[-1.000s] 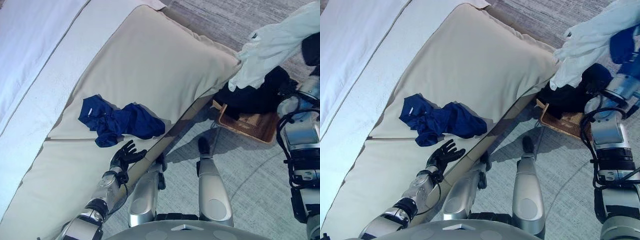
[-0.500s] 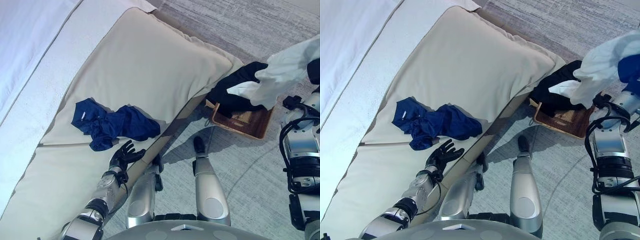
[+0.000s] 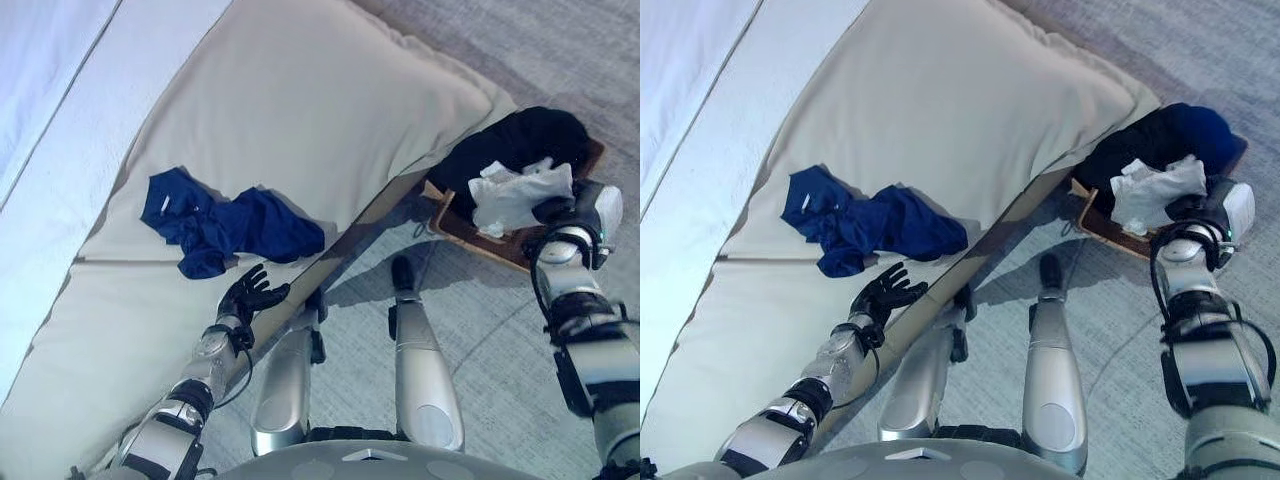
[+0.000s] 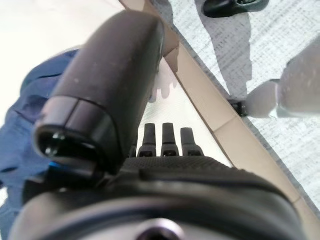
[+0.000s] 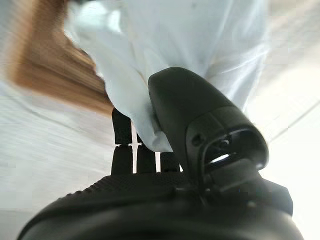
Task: Pick up the clothes from the bed and place them into the basket
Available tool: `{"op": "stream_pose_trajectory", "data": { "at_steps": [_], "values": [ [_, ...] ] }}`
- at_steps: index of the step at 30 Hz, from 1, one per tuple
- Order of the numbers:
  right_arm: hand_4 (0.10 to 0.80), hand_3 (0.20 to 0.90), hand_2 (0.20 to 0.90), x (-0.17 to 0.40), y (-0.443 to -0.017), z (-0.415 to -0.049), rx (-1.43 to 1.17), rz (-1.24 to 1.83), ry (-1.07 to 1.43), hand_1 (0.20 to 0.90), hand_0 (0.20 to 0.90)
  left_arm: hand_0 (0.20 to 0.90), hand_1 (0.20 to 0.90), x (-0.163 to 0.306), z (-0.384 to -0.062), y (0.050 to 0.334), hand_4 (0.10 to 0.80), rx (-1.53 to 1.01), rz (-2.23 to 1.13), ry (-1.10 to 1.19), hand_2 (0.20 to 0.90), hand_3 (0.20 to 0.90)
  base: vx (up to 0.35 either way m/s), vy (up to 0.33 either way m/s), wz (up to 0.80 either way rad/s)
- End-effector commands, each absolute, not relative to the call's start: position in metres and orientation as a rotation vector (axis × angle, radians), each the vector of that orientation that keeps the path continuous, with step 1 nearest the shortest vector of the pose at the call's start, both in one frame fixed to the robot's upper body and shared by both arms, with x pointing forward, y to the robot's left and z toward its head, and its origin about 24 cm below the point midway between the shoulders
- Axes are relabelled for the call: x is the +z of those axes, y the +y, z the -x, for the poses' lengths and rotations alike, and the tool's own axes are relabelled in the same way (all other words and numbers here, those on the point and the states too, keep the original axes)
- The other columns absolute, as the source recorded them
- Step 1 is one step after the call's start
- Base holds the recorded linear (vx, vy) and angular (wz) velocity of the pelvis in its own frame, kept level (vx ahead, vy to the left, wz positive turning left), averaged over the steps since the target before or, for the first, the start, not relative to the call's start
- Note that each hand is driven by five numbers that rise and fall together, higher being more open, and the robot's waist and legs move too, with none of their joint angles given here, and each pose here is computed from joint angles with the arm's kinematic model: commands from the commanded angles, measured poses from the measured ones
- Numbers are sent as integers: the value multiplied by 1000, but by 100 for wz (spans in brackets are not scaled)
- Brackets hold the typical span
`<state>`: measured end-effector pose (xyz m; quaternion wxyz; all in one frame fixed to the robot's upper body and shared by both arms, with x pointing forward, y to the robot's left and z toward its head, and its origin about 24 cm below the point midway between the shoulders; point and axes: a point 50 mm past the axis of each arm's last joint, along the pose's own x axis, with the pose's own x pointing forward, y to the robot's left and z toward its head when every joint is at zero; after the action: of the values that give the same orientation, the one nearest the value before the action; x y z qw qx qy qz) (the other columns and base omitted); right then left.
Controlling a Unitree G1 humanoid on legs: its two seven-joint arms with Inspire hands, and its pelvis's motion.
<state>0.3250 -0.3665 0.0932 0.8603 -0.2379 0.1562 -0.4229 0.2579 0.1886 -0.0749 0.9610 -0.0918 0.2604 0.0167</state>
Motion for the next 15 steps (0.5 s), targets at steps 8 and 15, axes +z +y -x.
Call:
{"op": "stream_pose_trajectory", "data": {
  "at_steps": [8,15],
  "values": [
    [800,900,900,134,-375,-338,-864,586,340,900,900,900,900,-61,-262,209,800,53,171,455,900,900,-14,38,14],
    [800,900,900,133,-379,-321,-923,515,172,900,900,900,900,-64,-247,228,800,113,177,462,900,900,59,43,10]
  ]
}}
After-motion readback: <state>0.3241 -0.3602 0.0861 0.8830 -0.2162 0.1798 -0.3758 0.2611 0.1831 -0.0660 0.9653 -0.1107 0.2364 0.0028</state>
